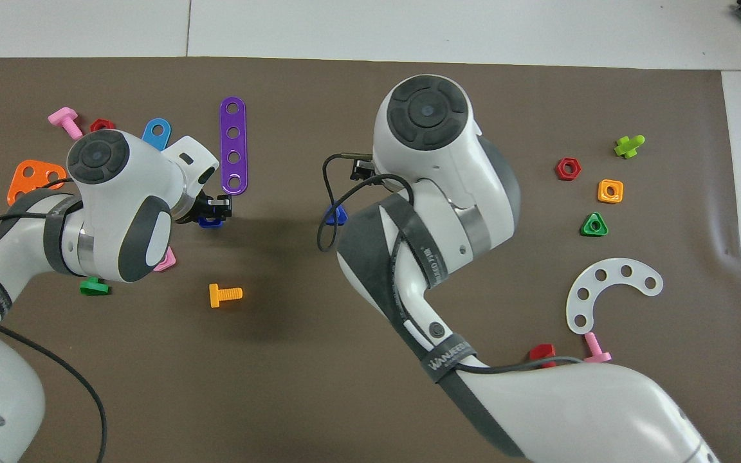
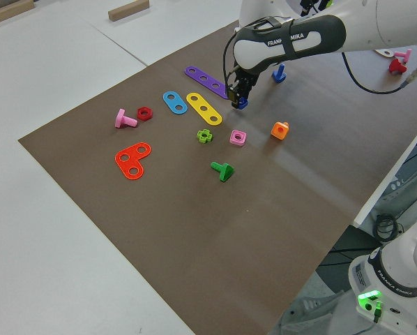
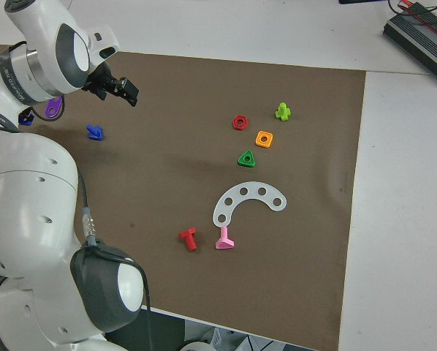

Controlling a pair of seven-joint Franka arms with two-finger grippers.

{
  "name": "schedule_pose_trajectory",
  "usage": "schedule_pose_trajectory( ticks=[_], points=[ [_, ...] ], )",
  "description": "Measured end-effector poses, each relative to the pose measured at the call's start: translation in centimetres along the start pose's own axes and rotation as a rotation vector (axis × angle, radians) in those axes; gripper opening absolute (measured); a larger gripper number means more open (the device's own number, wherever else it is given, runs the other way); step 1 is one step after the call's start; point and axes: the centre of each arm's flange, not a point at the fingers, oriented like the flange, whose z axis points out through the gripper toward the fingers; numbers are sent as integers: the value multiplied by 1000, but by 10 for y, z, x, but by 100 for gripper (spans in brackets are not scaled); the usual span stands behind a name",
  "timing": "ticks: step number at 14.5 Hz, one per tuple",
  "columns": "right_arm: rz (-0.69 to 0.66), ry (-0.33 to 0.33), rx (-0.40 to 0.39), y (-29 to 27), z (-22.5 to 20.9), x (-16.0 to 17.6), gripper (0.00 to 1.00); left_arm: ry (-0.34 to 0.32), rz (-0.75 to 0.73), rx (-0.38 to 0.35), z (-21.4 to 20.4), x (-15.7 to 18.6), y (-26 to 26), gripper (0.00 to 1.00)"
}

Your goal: Unscrew and place screws in storage area

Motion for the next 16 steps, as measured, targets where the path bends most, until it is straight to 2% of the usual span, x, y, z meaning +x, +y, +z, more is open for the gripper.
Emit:
schedule_pose_trajectory(
  ticks=[2,4,5,7,8,9,12,13,16],
  points=[
    [24,28,21,-37,32,-7,100,6,4,-1,-4,-2,1,70],
    [27,45,36,-54,63,-10,100,16,5,-3,-10,-2,2,94],
    [23,52,43,-59,72,-10,100,17,3,-2,-14,-1,1,100],
    [17,60,55,-64,80,-13,97,-13,-2,9,-30,2,-6,100],
    [14,56,56,-66,81,-15,90,-36,10,16,-43,4,-13,100],
    [10,48,55,-68,84,-19,90,-53,36,20,-56,6,-25,100],
    [-9,29,50,-73,103,-34,59,-76,111,19,-79,8,-82,100],
    [-14,26,52,-74,110,-39,54,-84,133,17,-84,7,-104,100],
    [-35,25,53,-74,118,-44,51,-90,141,15,-108,0,-144,100]
  ],
)
